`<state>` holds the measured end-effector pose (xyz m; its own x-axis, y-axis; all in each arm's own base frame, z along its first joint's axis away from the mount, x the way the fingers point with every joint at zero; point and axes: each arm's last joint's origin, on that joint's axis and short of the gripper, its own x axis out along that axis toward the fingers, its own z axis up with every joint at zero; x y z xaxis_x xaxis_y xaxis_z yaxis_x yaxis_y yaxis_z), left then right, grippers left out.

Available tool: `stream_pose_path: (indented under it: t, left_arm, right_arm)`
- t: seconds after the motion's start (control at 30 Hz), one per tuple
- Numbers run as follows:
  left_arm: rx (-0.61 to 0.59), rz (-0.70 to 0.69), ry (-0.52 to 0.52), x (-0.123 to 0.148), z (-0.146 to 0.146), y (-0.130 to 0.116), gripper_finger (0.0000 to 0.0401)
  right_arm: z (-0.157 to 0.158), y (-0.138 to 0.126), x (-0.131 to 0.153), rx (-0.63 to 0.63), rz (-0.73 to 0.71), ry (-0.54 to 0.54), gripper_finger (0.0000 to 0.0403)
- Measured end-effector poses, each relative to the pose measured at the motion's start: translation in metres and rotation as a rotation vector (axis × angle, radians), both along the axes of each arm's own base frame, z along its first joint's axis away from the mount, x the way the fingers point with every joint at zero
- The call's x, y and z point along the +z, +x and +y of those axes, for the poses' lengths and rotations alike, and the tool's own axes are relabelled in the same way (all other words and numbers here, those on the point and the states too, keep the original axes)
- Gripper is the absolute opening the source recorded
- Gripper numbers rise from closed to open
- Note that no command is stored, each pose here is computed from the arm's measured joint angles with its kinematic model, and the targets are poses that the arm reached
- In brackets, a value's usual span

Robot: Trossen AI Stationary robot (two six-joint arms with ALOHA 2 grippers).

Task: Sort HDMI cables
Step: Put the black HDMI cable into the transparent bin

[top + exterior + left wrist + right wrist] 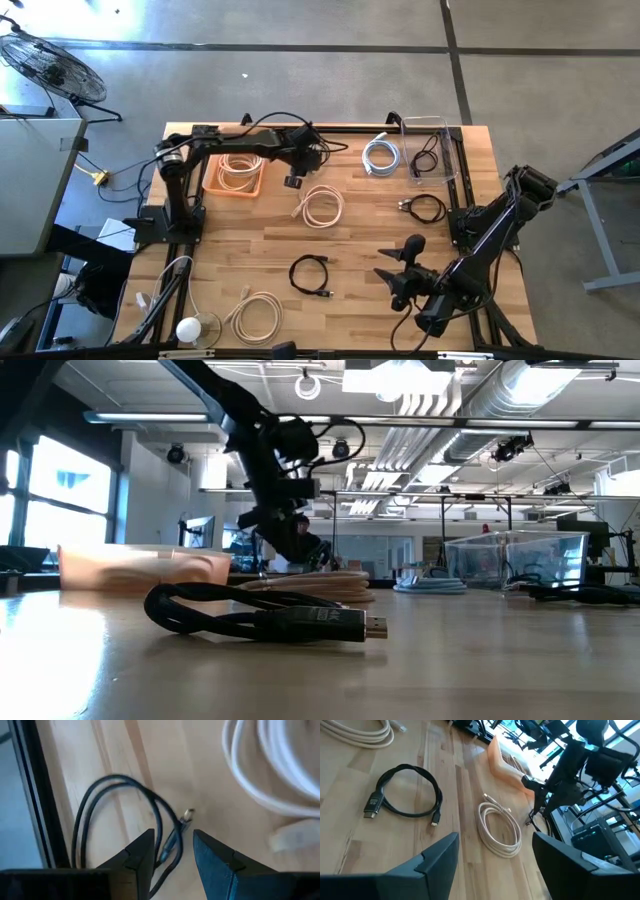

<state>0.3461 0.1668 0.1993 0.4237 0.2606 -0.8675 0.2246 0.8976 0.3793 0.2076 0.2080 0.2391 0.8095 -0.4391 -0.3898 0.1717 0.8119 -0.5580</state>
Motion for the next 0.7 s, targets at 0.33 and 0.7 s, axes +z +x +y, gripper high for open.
stream_pose_path:
  t: [0.33, 0.7]
  left_arm:
    - [-0.010, 0.071, -0.023, -0.0080, 0.0021, 0.0039, 0.0131]
    - [-0.021, 0.098, -0.062, -0.0095, 0.0000, 0.0009, 0.0131]
  right_arm:
    - [0.0004, -0.0001, -0.0006, 0.008, 0.015, 0.017, 0.0245]
    - [0.0006, -0.0001, -0.0009, 0.014, 0.024, 0.026, 0.0245]
